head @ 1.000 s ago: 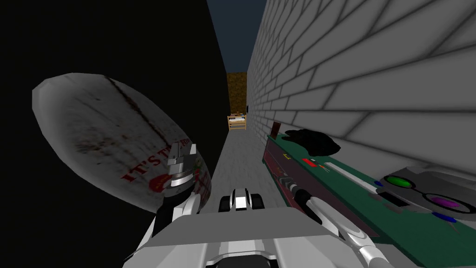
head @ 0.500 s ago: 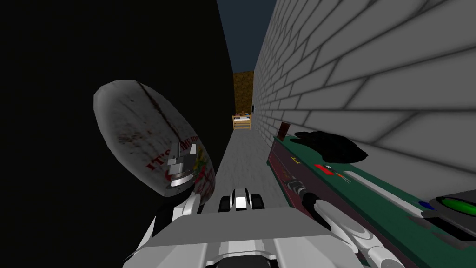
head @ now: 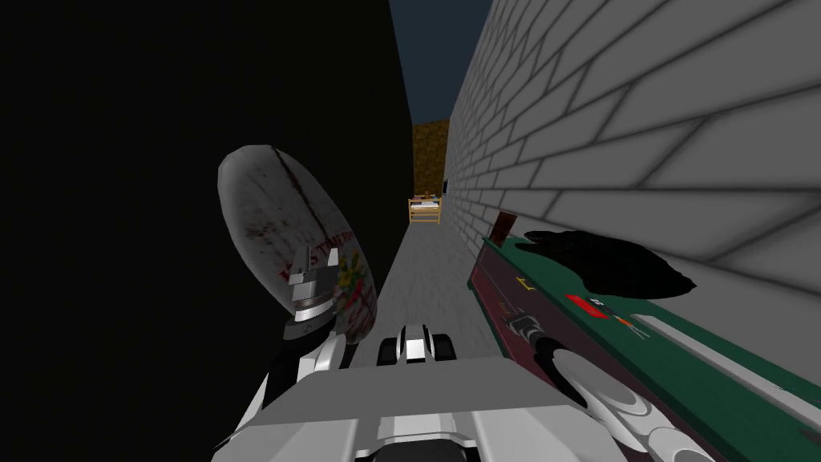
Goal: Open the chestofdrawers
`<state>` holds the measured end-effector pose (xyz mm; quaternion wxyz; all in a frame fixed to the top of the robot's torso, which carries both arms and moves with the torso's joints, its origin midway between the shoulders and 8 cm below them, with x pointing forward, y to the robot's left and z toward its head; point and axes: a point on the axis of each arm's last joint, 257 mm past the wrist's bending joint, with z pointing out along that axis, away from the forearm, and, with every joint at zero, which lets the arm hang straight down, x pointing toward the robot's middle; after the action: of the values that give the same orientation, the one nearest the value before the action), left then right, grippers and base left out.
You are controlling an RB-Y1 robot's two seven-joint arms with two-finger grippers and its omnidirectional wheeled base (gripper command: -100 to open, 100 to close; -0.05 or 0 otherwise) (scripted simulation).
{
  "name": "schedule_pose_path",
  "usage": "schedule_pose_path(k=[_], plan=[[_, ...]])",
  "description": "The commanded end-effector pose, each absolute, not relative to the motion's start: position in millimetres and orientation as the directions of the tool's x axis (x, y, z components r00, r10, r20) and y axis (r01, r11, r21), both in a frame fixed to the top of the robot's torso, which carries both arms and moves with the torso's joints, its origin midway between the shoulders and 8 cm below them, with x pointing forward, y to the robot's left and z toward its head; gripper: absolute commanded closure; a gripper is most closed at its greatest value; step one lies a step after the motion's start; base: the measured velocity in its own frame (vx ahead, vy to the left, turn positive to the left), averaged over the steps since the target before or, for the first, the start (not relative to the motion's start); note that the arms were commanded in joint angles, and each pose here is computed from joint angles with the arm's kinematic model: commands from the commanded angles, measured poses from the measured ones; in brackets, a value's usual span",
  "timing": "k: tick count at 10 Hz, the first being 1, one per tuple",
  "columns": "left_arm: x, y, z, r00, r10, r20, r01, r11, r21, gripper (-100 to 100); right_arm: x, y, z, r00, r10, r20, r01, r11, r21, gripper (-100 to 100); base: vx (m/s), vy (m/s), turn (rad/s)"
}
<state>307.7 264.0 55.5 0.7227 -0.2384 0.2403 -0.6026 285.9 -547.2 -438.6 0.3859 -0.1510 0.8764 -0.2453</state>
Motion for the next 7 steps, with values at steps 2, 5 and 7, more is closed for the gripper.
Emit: schedule_pose_path(k=[2, 5, 7], plan=[[308, 264, 55, 0.158, -0.986, -0.06, 0.756, 0.16, -0.634, 0, 259, -599, -435, -0.688, -0.578, -0.438, -0.153, 0.706, -0.692, -100, -0.008, 0.006, 0.16], [308, 264, 55, 0.158, -0.986, -0.06, 0.756, 0.16, -0.634, 0, 239, -641, -426, -0.7, -0.657, -0.28, -0.225, 0.575, -0.787, -100, -0.009, 0.002, 0.188], [308, 264, 55, 0.158, -0.986, -0.06, 0.756, 0.16, -0.634, 0, 239, -641, -426, -0.7, -0.657, -0.28, -0.225, 0.575, -0.787, -100, -0.007, -0.004, 0.026]])
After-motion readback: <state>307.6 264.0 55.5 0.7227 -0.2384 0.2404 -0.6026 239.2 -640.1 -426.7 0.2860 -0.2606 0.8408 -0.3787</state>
